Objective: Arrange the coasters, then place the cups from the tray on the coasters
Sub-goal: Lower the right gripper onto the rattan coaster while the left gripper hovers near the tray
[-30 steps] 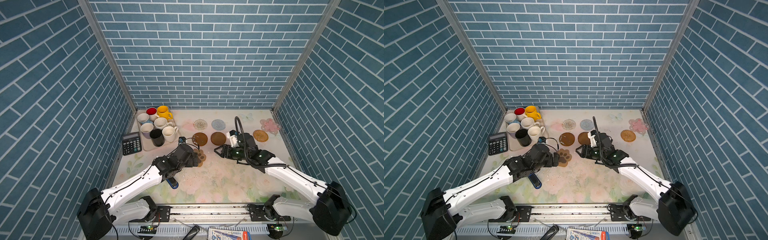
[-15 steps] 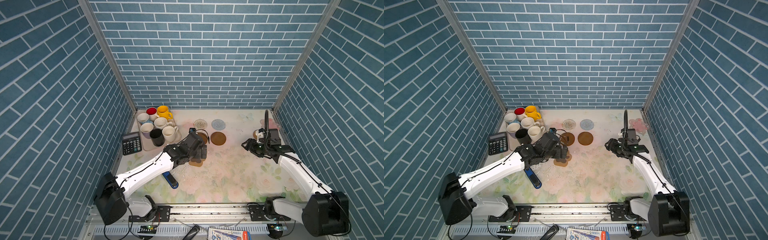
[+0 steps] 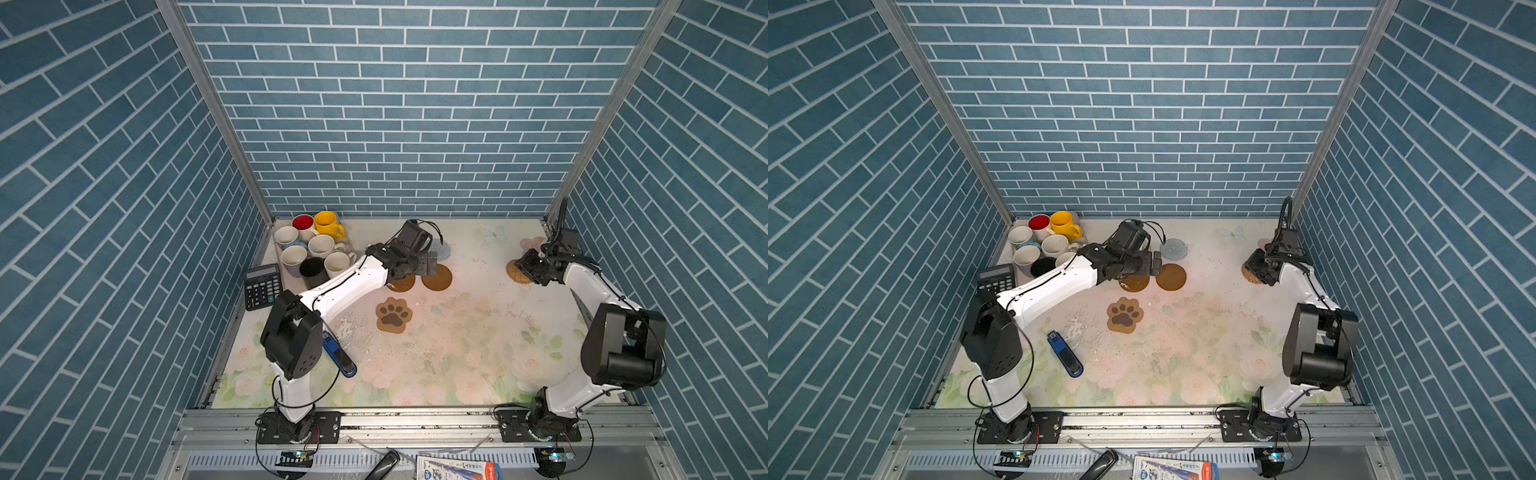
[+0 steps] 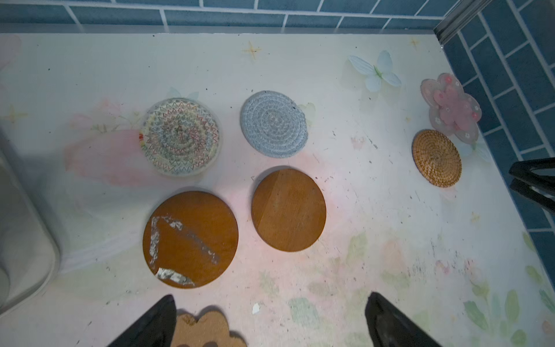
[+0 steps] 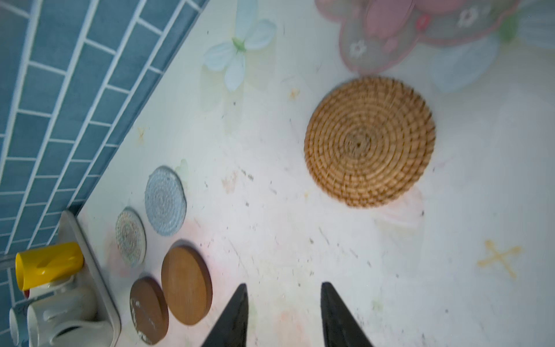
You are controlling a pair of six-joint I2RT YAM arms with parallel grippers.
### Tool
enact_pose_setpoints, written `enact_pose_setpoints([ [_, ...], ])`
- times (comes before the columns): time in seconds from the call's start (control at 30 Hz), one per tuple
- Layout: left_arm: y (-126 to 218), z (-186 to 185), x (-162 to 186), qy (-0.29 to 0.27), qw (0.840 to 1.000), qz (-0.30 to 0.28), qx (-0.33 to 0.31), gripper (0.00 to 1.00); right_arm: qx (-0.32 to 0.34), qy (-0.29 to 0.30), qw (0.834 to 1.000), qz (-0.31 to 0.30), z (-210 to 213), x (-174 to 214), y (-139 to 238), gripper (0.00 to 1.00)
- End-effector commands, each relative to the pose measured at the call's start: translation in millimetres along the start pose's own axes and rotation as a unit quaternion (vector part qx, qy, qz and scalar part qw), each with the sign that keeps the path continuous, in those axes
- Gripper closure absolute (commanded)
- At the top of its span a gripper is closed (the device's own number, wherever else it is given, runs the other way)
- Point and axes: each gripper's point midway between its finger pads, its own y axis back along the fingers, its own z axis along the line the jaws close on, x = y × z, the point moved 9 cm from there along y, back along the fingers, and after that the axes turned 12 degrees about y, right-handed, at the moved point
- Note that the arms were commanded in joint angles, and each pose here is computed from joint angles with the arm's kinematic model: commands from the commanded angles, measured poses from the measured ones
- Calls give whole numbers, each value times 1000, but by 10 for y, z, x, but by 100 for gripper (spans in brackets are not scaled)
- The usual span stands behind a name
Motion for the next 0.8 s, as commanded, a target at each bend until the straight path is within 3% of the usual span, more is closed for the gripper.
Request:
enact_pose_setpoints([
  [0.0, -192, 39, -211, 7, 1000, -4, 5, 1, 41, 5, 999, -9, -147, -311, -113, 63],
  [0.1, -384, 75, -357, 17, 1000, -5, 2, 1, 60, 9, 998, 1, -232, -524, -282, 70],
  [0.3, -699, 122, -505, 16, 1000, -9, -6, 1, 74, 13, 997, 30, -330, -737, -658, 92],
  [0.5, -885, 151, -541, 22, 1000, -5, -10, 1, 77, 15, 996, 52, -412, -710, -889, 100],
  [0.77, -960, 191, -472, 30, 1000, -3, -9, 1, 83, -2, 992, 94, -567, -459, -1184, 100],
])
